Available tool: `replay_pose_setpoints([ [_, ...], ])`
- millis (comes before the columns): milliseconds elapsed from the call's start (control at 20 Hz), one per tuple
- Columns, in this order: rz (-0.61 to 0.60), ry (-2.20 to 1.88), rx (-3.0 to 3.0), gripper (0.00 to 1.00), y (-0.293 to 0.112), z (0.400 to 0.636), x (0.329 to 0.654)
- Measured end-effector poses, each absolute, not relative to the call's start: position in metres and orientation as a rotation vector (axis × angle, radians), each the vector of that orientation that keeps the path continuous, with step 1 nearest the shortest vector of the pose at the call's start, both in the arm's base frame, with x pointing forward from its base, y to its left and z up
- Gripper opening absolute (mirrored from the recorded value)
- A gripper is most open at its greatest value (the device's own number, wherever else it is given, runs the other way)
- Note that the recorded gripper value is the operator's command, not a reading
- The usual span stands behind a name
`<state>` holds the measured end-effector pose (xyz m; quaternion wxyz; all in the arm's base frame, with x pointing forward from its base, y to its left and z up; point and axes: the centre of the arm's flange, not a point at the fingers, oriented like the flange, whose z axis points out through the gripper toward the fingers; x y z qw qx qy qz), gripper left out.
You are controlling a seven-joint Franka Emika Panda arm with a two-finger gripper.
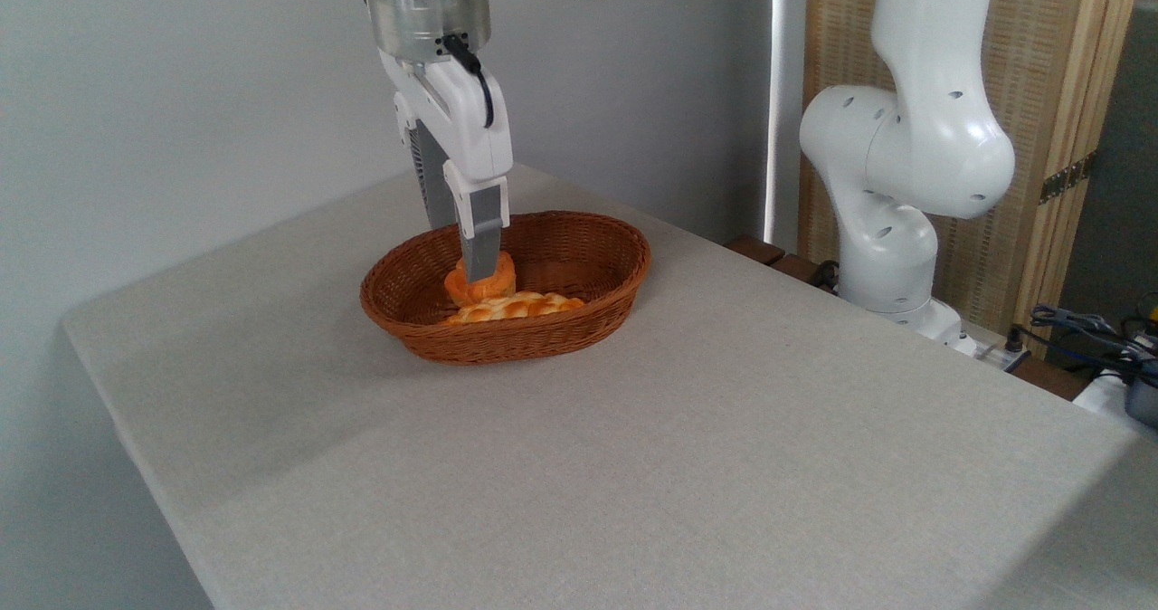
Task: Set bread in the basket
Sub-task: 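Open the gripper to release the pastry and raise it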
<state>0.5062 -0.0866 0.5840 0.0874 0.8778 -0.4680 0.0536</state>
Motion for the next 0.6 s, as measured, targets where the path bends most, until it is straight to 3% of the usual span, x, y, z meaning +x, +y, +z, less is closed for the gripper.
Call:
replay_pose_setpoints([
  [200, 0.121, -1.408, 2.712, 1.00, -0.062, 0.586, 0.510],
  [600, 0.055, -1.393, 2.822, 1.00, -0.056, 0.582, 0.512],
])
